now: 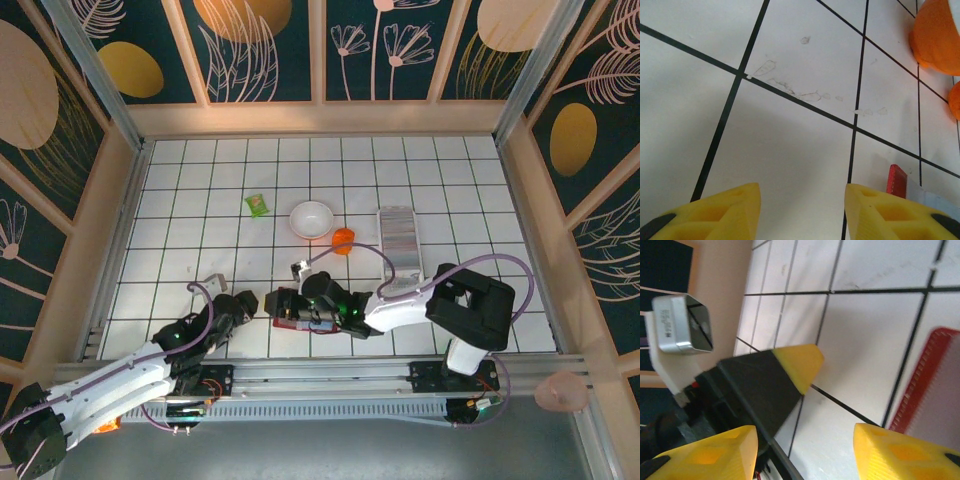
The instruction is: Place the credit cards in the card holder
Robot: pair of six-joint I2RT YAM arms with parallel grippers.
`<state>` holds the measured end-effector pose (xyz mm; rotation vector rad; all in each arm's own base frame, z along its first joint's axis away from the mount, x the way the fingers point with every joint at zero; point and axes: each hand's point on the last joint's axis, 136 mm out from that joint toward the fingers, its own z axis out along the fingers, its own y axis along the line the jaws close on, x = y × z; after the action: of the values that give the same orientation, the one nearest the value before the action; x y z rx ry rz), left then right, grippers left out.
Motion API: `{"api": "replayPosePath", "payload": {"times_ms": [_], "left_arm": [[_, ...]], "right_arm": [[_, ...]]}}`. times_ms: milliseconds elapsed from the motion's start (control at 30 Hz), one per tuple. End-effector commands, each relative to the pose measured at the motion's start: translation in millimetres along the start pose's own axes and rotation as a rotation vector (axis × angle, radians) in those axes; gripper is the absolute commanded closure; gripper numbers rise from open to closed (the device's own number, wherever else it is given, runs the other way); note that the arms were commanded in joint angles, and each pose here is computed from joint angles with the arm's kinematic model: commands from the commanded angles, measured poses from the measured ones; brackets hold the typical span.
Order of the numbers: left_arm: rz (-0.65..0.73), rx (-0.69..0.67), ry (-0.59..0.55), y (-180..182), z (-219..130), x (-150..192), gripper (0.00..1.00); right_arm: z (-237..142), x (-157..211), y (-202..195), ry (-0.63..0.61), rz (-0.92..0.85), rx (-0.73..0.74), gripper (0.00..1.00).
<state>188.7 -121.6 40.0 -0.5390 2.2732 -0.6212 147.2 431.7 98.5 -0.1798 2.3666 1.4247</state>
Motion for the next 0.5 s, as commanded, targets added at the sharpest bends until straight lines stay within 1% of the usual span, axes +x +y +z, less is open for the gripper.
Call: {"api": "replayPosePath", "payload": {"times_ms": [0,133,233,333,400,467], "left_arm": [[-0.012,0.017,-0.006,-12,-6,-7,0.50],[0.001,0.050,0.017,-23,-9,-7,0.46],[0.039,0.119,0.050,-44,-12,-5,0.42],[0.091,0.192,0.100,-67,-13,-1,0.36],[0.119,0.206,0.133,-75,-12,4,0.35],[0.144,0.207,0.164,-78,-8,10,0.34]], "right_arm": [[-2,-28,29,-0.041,-0.088,-0.069,0.46],[-18,-58,34,-0.086,-0.154,-0.064,0.45],[-41,-86,27,-0.146,-0.242,0.041,0.44],[-82,-120,21,-0.230,-0.391,0.135,0.44],[-115,-146,18,-0.289,-0.490,0.183,0.44],[-146,-169,19,-0.349,-0.626,0.247,0.43]]}}
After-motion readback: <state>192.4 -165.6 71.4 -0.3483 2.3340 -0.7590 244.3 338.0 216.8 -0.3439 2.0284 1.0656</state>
